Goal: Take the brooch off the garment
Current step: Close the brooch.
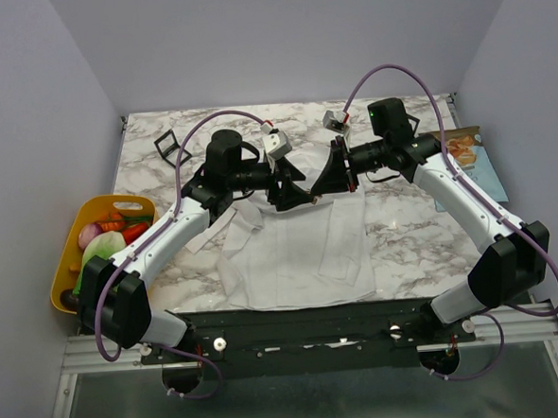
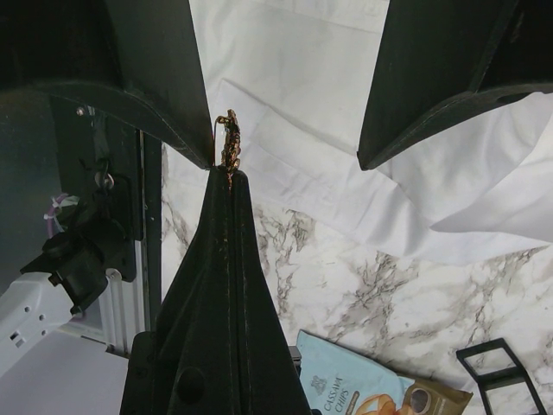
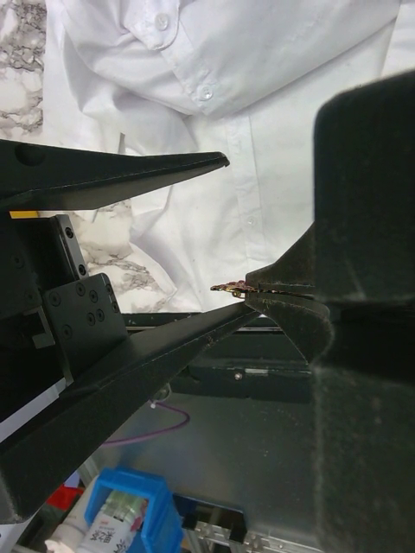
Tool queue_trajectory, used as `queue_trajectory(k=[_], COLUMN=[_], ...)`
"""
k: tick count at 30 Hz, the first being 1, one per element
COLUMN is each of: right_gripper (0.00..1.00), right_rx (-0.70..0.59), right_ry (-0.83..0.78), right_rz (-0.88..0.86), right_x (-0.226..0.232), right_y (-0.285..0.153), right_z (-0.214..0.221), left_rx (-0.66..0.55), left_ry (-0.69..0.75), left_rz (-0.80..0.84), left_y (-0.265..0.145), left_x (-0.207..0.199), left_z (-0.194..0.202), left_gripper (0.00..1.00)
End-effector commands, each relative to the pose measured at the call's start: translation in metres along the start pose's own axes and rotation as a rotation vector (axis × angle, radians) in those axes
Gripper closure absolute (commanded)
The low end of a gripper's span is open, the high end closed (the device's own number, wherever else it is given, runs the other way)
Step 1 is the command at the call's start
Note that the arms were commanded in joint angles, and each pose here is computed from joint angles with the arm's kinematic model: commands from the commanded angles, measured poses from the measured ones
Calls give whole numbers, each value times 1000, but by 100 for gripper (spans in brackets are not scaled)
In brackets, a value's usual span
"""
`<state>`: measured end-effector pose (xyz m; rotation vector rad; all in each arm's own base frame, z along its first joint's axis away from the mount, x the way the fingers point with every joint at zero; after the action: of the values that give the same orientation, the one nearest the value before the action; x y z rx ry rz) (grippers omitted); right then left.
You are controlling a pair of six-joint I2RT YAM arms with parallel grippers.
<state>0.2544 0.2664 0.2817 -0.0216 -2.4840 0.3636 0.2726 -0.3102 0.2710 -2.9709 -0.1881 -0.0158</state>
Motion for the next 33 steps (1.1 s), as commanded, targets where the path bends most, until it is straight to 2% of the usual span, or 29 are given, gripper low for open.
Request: queue_trajectory(k=[1,9,21,33], right_gripper=[99,100,99,99], right_rx=[6,7,8,5], right_ry=[28,29,25,16], right_rz=[-54,-52,-43,-48], right_x=[11,10,8,10], right_y=[0,1,1,-1], right_z=[3,4,5,4], left_rx=[42,35,17,-55], left_ry=[-8,-7,-3,-22], left_rz=[-72,-53,-26,-37], left_y=[2,3,0,-18], left_x=[16,13,9,12], left_z=[17,14,8,-9], left_gripper=[24,23,17,13])
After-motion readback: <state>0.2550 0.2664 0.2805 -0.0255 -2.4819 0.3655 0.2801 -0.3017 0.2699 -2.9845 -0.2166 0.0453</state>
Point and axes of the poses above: each gripper's point midway between its finger pads, its own y axis out along the fingers, its own x axis along the line the jaws close on, z = x × y, the point moved 1 cm from there along -y, back along the fingers, and after that the axes turned 13 degrees about y, right-handed, at the moved point
